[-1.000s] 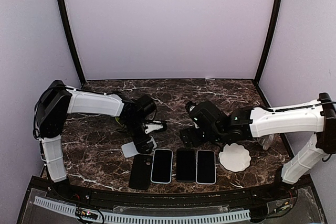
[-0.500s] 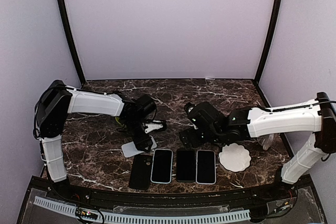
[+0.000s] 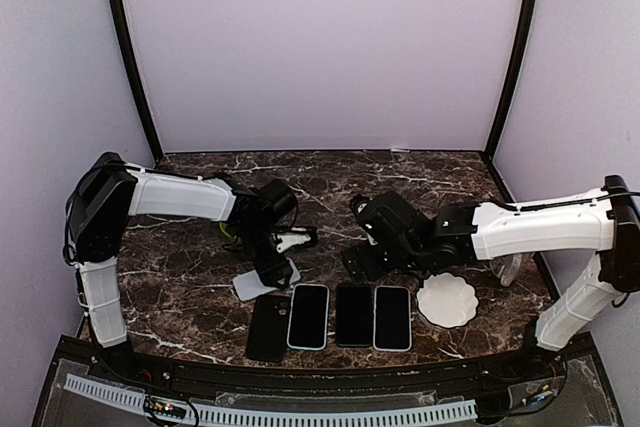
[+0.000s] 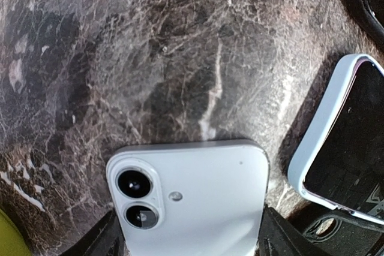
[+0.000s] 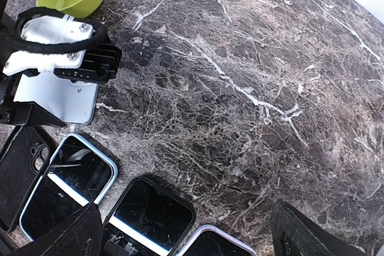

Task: Put the phone into the phone case
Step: Pick up the phone from the center of the board.

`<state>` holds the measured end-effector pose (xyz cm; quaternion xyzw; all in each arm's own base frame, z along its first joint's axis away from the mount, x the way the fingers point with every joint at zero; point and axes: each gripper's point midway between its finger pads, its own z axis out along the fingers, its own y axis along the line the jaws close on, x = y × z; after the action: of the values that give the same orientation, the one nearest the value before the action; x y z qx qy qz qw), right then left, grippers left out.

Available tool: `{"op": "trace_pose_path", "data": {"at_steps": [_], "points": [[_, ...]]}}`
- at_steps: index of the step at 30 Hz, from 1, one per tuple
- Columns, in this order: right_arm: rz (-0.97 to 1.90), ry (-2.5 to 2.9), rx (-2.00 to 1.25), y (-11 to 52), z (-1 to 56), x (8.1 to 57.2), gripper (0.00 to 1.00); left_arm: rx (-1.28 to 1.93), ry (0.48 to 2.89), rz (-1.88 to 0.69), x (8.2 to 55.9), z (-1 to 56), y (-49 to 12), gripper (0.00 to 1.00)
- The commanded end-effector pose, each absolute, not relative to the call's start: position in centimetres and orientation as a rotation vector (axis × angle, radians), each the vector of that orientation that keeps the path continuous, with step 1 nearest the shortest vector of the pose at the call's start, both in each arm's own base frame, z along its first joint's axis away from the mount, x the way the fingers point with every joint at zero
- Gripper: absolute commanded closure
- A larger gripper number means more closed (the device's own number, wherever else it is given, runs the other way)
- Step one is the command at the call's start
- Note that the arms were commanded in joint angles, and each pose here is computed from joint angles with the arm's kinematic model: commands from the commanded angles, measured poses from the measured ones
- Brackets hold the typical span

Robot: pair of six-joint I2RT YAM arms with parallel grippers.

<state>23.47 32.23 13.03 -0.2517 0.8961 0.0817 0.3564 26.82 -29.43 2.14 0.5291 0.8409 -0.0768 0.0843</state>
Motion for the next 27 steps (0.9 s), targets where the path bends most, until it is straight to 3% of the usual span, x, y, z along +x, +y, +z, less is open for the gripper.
{"op": "trace_pose_path", "data": {"at_steps": [1, 12, 22, 27], "points": [[0.232, 2.258, -0.623, 32.4, 15.7, 24.3, 0.01, 1.507, 2.422, -0.318, 27.4, 4.8, -31.2, 0.56], [0.567, 1.939, -0.753, 34.4, 22.3, 22.1, 0.02, 1.356, 2.069, -0.509, 28.6, 14.1, -34.4, 0.58], [0.938, 1.406, -1.104, 36.6, 31.2, 15.0, 0.01, 1.344, 1.556, -0.884, 23.2, 28.1, -37.8, 0.58], [0.946, 1.357, -1.128, 37.6, 33.0, 15.7, 0.02, 1.341, 1.339, -1.015, 20.1, 34.1, -37.8, 0.6]]}}
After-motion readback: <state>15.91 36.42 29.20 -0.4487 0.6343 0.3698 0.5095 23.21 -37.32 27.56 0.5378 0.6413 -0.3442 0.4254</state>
